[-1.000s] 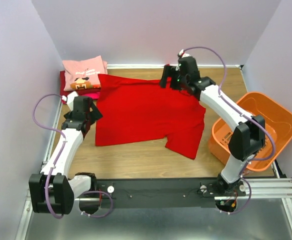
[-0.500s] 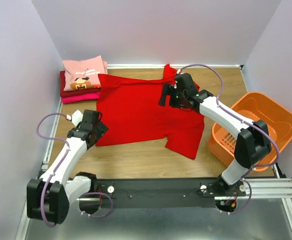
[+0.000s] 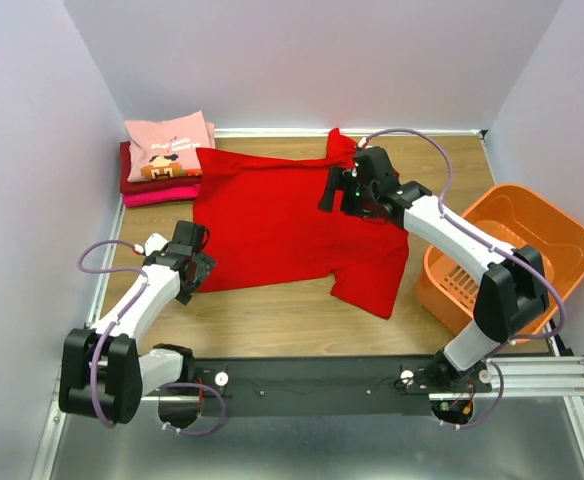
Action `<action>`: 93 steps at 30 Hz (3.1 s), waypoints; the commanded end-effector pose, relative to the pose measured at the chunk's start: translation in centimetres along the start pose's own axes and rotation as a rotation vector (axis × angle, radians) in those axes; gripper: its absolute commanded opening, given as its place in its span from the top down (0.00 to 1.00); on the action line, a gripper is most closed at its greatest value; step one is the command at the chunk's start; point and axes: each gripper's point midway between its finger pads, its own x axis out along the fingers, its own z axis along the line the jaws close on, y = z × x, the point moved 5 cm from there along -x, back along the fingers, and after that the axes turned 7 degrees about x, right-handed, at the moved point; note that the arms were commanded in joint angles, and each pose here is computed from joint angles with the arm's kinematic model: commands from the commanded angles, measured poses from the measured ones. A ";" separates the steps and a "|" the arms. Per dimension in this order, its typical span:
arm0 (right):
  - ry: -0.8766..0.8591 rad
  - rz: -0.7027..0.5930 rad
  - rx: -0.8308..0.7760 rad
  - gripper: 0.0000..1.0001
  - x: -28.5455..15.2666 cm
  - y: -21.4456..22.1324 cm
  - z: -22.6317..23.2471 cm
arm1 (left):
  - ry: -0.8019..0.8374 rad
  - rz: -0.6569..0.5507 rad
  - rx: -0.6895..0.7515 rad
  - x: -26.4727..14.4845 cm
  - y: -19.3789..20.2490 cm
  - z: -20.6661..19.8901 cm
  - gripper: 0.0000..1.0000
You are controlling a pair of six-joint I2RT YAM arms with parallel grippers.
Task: Fold and stack the t-shirts
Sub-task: Fold the tshirt
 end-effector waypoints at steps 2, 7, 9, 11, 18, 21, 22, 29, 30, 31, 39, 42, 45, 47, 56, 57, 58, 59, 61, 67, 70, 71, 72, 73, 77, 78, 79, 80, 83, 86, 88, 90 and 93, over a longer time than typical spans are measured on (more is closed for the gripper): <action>-0.016 -0.011 0.004 0.00 -1.3 0.0 0.1 | -0.017 -0.009 -0.072 0.5 0.0 -0.4 0.19; -0.009 -0.003 0.012 0.00 -1.4 0.5 -0.2 | -0.053 -0.002 -0.068 0.7 0.0 -0.1 0.25; -0.006 -0.008 0.018 0.00 -1.6 0.5 -0.3 | -0.073 0.010 -0.073 1.1 0.5 0.3 0.28; -0.002 -0.017 0.021 0.00 -1.8 0.4 -0.4 | -0.084 0.025 -0.080 1.4 0.9 0.6 0.32; 0.005 -0.033 0.019 0.00 -2.6 0.6 -0.8 | -0.087 0.059 -0.084 1.9 1.8 0.8 0.40; 0.007 -0.031 0.017 0.00 -2.6 0.7 -1.0 | -0.088 0.064 -0.096 1.9 1.9 0.8 0.46; 0.005 -0.031 0.017 0.00 -2.6 0.7 -0.9 | -0.086 0.065 -0.101 1.9 1.9 0.8 0.49; 0.000 -0.037 0.012 0.00 -2.8 0.6 -0.8 | -0.083 0.065 -0.120 2.2 2.3 1.0 0.80; 0.004 -0.037 0.013 0.00 -2.8 0.5 -0.9 | -0.085 0.061 -0.120 2.3 2.2 1.1 0.83; 0.002 -0.038 0.012 0.00 -2.8 0.5 -0.8 | -0.083 0.060 -0.121 2.2 2.2 1.1 0.83; 0.011 -0.031 -0.001 0.00 -2.7 0.8 -1.2 | -0.064 0.029 -0.143 1.9 1.8 1.1 1.00; 0.011 -0.027 -0.001 0.00 -2.7 1.0 -1.2 | -0.052 -0.007 -0.156 1.2 1.1 1.0 1.00; 0.007 -0.024 -0.001 0.00 -2.7 1.0 -1.2 | -0.057 -0.061 -0.177 0.3 0.0 1.1 1.00; 0.006 -0.023 0.001 0.00 -2.7 1.1 -1.2 | -0.056 -0.090 -0.189 -0.1 -0.6 1.1 1.00; -0.025 -0.008 0.009 0.00 -3.6 1.6 -1.1 | -0.084 -0.146 -0.209 -0.8 -1.9 1.1 1.00; -0.033 0.009 0.009 0.00 -3.7 2.0 -1.2 | -0.084 -0.159 -0.209 -0.9 -2.1 1.1 1.00; -0.020 0.025 0.013 0.00 -3.6 2.8 -1.7 | -0.085 -0.164 -0.207 -0.9 -2.2 1.1 1.00; -0.018 0.032 0.016 0.00 -3.8 3.1 -1.9 | -0.086 -0.169 -0.199 -0.9 -2.3 1.1 1.00; -0.015 0.095 0.023 0.02 -3.9 4.8 -2.7 | -0.090 -0.182 -0.189 -0.9 -2.5 1.1 1.00; 0.065 0.211 0.028 0.04 -4.5 8.6 -4.8 | -0.085 -0.245 -0.180 -1.5 -3.6 1.1 1.00; 0.120 0.265 0.036 0.05 -5.0 10.4 -5.6 | -0.072 -0.276 -0.160 -1.9 -4.3 0.8 1.00; 0.136 0.276 0.040 0.05 -5.2 10.8 -5.9 | -0.071 -0.282 -0.153 -2.0 -4.5 0.7 1.00; 0.167 0.305 0.037 0.05 -5.5 11.8 -6.4 | -0.073 -0.292 -0.141 -2.0 -4.7 0.7 1.00; 0.179 0.315 0.056 0.05 -5.9 12.2 -6.7 | -0.074 -0.294 -0.134 -2.0 -4.8 0.6 1.00; 0.257 0.344 0.107 0.06 -7.1 14.1 -8.2 | -0.052 -0.312 -0.085 -2.0 -5.1 0.3 1.00; 0.280 0.359 0.116 0.06 -7.5 14.6 -8.6 | -0.045 -0.314 -0.074 -2.0 -5.1 0.3 1.00; 0.302 0.360 0.134 0.06 -7.8 15.0 -8.9 | -0.030 -0.322 -0.063 -2.1 -5.3 0.1 1.00; 0.313 0.366 0.144 0.06 -8.1 15.2 -9.1 | -0.026 -0.323 -0.057 -2.0 -5.3 0.1 1.00; 0.375 0.388 0.179 0.07 -8.8 15.9 -9.9 | 0.002 -0.329 -0.047 -2.1 -5.3 -0.1 1.00; 0.428 0.417 0.215 0.08 -9.6 16.9 -10.5 | 0.016 -0.333 -0.023 -2.3 -5.3 -0.2 1.00; 0.458 0.431 0.250 0.08 -10.0 17.6 -11.0 | 0.017 -0.334 -0.014 -2.3 -5.4 -0.2 1.00; 0.471 0.441 0.278 0.08 -10.3 18.3 -11.4 | 0.017 -0.331 0.001 -2.3 -5.3 -0.1 1.00; 0.486 0.453 0.287 0.11 -10.4 18.8 -11.8 | 0.027 -0.325 0.014 -2.2 -5.1 -0.1 1.00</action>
